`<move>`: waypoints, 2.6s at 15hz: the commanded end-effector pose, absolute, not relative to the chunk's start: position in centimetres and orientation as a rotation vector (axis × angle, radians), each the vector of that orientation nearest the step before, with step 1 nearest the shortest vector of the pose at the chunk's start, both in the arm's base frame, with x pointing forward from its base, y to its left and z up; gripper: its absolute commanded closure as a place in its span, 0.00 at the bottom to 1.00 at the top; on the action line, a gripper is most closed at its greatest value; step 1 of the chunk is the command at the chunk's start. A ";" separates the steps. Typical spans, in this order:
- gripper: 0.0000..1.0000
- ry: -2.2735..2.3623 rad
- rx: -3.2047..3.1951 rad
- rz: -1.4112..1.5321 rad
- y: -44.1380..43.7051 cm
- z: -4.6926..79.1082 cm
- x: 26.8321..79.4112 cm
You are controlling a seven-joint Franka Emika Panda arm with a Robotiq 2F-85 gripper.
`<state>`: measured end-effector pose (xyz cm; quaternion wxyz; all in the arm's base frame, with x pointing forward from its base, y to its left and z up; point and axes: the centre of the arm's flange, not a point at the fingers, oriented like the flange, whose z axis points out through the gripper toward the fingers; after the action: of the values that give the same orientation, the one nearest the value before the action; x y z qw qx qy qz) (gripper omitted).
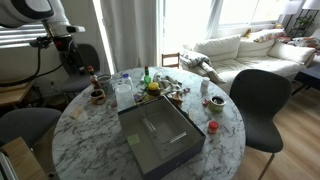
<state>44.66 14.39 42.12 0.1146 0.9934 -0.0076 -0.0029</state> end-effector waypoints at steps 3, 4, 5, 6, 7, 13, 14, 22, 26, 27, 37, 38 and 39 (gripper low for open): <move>0.00 -0.022 2.912 -0.008 14.4 42.1 44.7; 0.00 -0.003 2.916 -0.032 14.3 41.5 45.1; 0.00 0.034 2.923 -0.063 14.2 40.7 45.5; 0.00 0.089 2.938 -0.089 14.1 40.0 45.7; 0.00 0.151 2.940 -0.123 14.1 39.3 45.8; 0.00 0.467 2.976 -0.413 13.9 33.0 46.8; 0.00 0.497 2.978 -0.455 13.9 32.1 47.0; 0.00 0.525 2.975 -0.547 13.7 28.3 46.9; 0.00 0.526 2.976 -0.534 13.8 28.7 47.0; 0.00 0.554 3.005 -0.552 13.7 28.2 46.9; 0.00 0.680 3.016 -0.659 13.8 25.0 47.2; 0.00 0.689 3.016 -0.664 13.7 24.7 47.3; 0.00 0.698 3.014 -0.668 13.8 24.6 47.3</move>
<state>46.85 13.80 25.43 0.0000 0.9548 0.2117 -0.2088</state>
